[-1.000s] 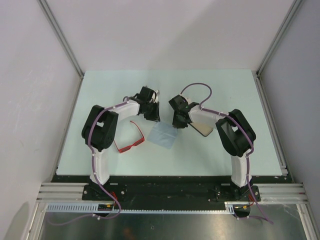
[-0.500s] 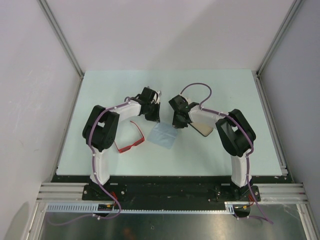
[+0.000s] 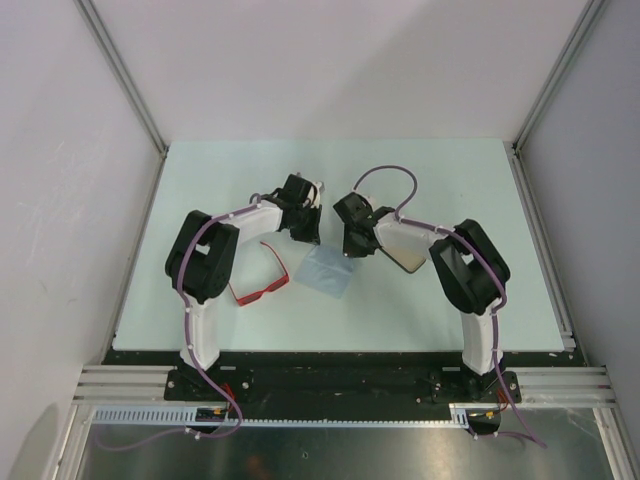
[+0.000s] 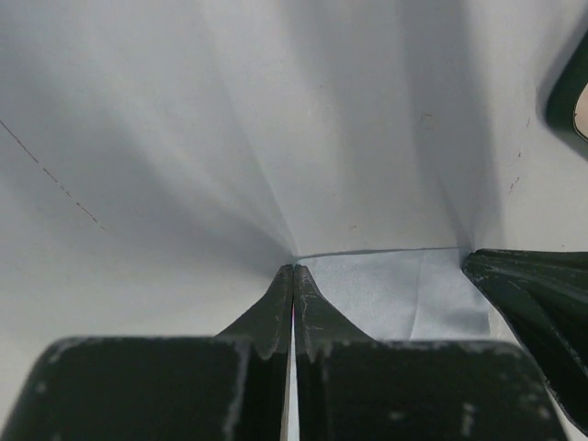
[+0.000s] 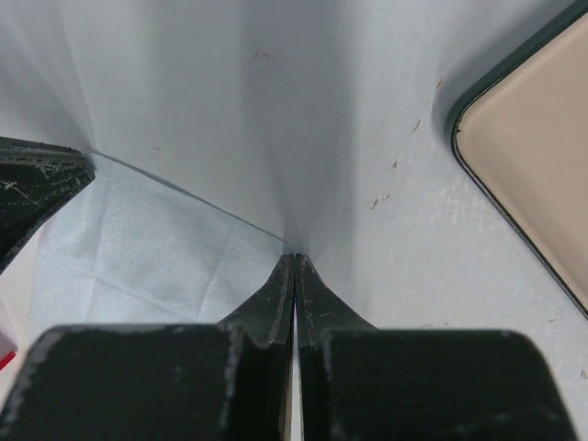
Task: Organize the sunglasses
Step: Pick up the corner of the glasses cleaning cloth from the center of the board.
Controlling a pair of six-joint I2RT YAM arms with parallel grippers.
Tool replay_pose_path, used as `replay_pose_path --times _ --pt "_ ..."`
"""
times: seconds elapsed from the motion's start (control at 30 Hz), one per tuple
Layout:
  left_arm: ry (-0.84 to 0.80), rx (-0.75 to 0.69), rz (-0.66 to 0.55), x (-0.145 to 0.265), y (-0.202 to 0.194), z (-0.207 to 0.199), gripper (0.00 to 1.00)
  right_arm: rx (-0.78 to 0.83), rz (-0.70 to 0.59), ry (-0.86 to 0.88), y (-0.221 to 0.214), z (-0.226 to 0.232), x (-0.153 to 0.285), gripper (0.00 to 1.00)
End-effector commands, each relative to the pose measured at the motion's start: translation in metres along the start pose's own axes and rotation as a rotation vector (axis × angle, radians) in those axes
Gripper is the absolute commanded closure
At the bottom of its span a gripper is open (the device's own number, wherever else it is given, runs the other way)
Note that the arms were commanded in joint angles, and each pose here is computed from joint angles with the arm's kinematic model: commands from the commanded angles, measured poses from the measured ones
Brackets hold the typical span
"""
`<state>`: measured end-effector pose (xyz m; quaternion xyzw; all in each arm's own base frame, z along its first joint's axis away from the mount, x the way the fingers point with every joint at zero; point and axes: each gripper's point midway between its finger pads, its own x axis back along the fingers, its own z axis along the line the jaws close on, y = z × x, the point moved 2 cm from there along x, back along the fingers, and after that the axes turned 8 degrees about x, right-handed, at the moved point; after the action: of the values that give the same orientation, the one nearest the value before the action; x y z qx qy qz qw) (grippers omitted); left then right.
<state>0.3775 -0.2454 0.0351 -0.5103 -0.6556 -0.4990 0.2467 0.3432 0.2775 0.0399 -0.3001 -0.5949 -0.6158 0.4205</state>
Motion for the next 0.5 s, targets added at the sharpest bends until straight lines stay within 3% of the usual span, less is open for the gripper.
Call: replay_pose_path --times 0.0,0.47 --pt "0.019 -0.022 0.048 0.009 -0.015 0.001 0.99 0.025 -0.040 0.001 0.007 0.005 0.021 1.00" --pt "0.004 -0.017 0.024 0.027 -0.015 -0.004 1.00 0.019 -0.068 0.032 0.013 0.013 0.044 1.00"
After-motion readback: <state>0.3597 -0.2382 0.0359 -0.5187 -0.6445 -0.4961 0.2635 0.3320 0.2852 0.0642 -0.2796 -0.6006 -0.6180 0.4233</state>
